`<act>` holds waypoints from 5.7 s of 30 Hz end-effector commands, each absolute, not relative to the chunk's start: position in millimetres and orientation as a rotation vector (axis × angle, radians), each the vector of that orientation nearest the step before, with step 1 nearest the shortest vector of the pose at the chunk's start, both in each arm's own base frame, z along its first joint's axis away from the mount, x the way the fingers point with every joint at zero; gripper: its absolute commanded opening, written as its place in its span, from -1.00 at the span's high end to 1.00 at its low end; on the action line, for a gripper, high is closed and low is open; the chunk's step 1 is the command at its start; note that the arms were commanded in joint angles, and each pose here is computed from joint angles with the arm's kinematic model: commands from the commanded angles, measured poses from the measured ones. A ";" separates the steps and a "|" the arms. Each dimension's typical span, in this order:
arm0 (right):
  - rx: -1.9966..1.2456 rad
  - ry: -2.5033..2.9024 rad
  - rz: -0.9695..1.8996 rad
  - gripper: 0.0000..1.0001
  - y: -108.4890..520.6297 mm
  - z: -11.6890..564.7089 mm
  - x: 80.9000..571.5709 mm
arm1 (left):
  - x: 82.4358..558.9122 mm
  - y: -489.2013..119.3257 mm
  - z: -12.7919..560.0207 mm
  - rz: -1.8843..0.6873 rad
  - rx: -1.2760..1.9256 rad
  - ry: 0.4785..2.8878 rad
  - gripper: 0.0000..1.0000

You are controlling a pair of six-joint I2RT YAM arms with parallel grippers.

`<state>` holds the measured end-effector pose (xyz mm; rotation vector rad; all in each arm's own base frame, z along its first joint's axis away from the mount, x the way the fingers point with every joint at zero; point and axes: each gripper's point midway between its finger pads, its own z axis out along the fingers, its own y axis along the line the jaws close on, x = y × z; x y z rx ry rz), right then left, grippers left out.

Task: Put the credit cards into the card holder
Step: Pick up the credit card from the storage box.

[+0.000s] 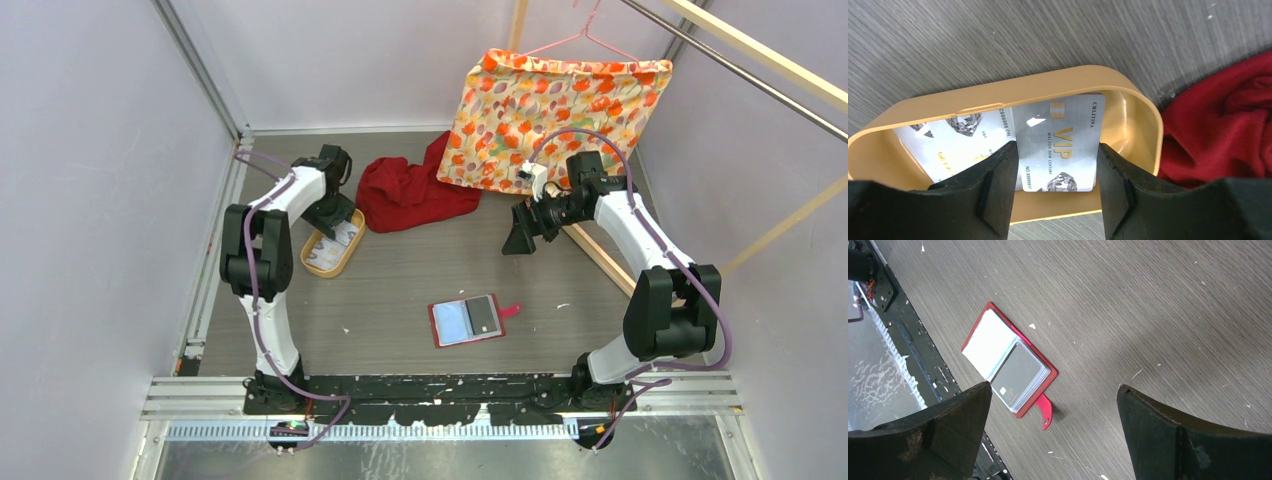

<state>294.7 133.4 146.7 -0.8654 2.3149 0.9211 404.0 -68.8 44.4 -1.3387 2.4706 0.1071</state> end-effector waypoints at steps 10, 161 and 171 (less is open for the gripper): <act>-0.896 2.264 0.944 -1.00 137.3 156.8 295.2 | 417.3 -64.5 65.0 0.056 -1.321 2.388 0.04; -0.927 2.246 0.983 -1.00 140.7 161.1 289.8 | 411.7 -77.1 220.1 -0.180 -0.565 1.915 -0.39; -0.930 2.207 1.000 -1.00 143.8 172.1 285.6 | 400.8 -56.1 185.3 -0.126 -0.880 2.076 -1.00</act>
